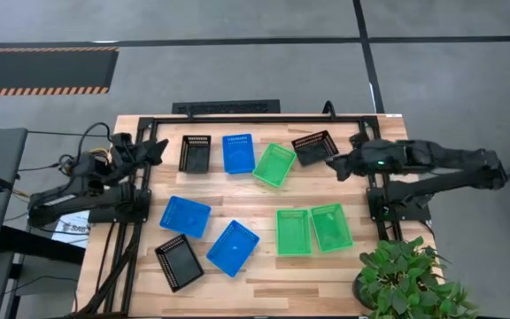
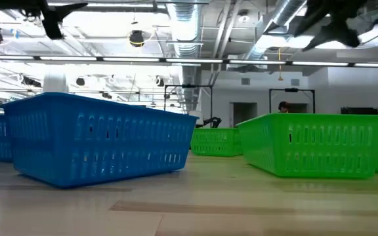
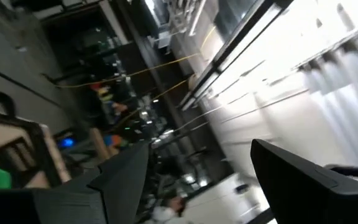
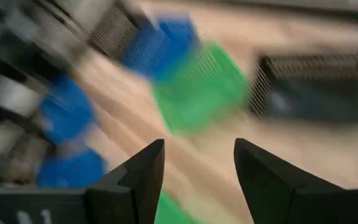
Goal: Stack baskets by color
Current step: Stack the bottom right green bin on top of the top green bin
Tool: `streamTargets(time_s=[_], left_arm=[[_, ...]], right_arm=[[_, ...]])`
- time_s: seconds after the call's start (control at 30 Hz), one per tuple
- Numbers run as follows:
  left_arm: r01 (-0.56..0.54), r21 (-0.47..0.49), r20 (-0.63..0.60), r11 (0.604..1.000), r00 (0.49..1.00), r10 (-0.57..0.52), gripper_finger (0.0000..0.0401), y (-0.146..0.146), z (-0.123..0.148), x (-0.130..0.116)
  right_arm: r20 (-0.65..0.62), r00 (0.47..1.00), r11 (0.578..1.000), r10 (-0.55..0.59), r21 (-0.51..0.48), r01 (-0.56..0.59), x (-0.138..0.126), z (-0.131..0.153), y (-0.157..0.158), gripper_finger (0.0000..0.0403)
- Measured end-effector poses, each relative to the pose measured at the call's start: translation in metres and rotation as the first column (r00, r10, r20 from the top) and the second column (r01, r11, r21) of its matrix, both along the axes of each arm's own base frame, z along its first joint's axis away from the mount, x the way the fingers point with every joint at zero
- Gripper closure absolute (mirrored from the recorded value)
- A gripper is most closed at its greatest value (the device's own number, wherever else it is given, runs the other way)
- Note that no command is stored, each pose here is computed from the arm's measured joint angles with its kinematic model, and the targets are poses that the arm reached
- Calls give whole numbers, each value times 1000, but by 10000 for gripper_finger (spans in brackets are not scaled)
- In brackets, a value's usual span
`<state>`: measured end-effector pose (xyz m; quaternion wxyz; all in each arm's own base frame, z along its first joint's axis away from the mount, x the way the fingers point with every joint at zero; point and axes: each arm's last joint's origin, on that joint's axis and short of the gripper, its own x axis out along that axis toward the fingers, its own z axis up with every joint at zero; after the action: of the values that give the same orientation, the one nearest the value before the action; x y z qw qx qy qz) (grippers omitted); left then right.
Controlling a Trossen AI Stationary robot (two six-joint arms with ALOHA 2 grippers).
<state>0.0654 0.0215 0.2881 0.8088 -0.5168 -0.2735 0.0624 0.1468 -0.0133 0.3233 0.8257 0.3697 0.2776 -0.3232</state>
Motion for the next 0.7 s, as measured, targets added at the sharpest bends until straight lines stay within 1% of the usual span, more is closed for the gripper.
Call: streamTargets(time_s=[0.03,0.07,0.13,0.2,0.27,0.3,0.33,0.37,0.43,0.5,0.53,0.6,0.7], left_arm=[[-5,4,-31,1000,999,5,127,0,4,1],[-8,4,-66,1000,998,8,127,1,7,4],[-13,4,-140,1000,990,14,127,3,12,10],[-15,15,-215,1000,976,18,127,4,15,18],[6,45,-265,999,964,6,127,6,17,27],[22,53,-286,998,958,-6,127,7,16,31],[37,54,-304,998,953,-19,127,7,15,35],[53,52,-318,997,948,-34,127,7,14,38],[81,48,-339,996,939,-60,127,8,13,44],[93,46,-354,995,933,-71,127,9,12,47],[91,53,-357,994,932,-67,127,9,12,48],[75,64,-364,995,930,-47,127,9,11,48],[33,85,-356,996,935,-1,127,10,13,48]], right_arm=[[-111,994,999,-11,37,15,4,0,0,189],[-218,976,997,-25,70,41,8,-1,1,190],[-391,918,985,-71,119,127,18,-8,4,190],[-520,847,960,-113,162,228,27,-20,8,189],[-621,780,950,-76,193,246,36,-36,15,185],[-650,759,947,-45,214,240,41,-44,20,183],[-663,749,942,-12,244,231,45,-52,26,182],[-658,753,940,21,270,210,49,-60,32,181],[-619,781,933,83,325,158,55,-70,46,180],[-573,812,924,107,359,131,57,-78,59,183],[-561,821,921,105,367,133,55,-81,64,184],[-568,820,920,74,356,163,46,-86,73,187],[-602,798,923,41,329,201,28,-96,79,186]])
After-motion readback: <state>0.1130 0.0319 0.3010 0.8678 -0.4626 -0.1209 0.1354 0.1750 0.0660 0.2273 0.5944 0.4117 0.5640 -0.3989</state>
